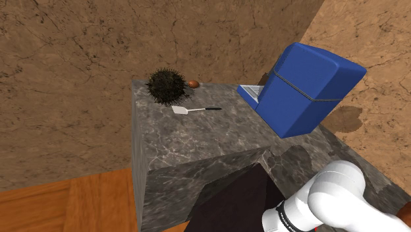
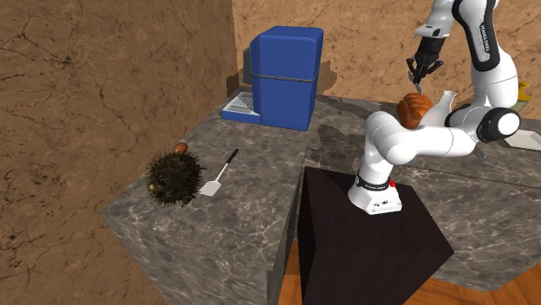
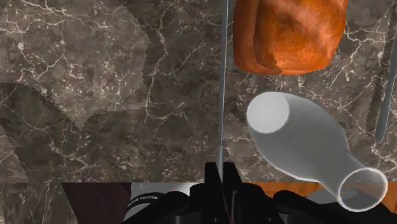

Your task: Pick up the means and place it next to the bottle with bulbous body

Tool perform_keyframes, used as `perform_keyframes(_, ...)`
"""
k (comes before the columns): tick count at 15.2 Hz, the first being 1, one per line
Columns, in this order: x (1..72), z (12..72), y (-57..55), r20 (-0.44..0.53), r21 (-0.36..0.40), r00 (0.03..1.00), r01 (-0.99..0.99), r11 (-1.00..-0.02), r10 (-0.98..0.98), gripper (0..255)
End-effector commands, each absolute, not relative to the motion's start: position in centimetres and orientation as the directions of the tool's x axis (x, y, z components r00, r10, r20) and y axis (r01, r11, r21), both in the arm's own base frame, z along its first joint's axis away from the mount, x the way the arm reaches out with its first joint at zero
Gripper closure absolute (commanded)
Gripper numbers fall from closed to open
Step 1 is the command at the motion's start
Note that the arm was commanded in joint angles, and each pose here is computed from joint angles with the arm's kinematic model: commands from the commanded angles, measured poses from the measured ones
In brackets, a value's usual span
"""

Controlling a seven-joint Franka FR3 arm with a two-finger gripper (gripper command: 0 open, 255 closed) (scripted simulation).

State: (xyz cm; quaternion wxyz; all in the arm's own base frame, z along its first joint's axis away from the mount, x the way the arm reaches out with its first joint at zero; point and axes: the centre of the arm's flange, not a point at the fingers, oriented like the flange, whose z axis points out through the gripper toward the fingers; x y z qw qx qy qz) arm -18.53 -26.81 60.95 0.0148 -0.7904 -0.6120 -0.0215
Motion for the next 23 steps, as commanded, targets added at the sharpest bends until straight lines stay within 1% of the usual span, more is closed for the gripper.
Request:
perform_keyframes(1,-18.5,59.8,-26.8,0.052,0.003,0.25,0.968,-0.25,0.967,255)
perform_keyframes(23,-18.5,48.2,-26.8,0.052,0.003,0.25,0.968,-0.25,0.967,255)
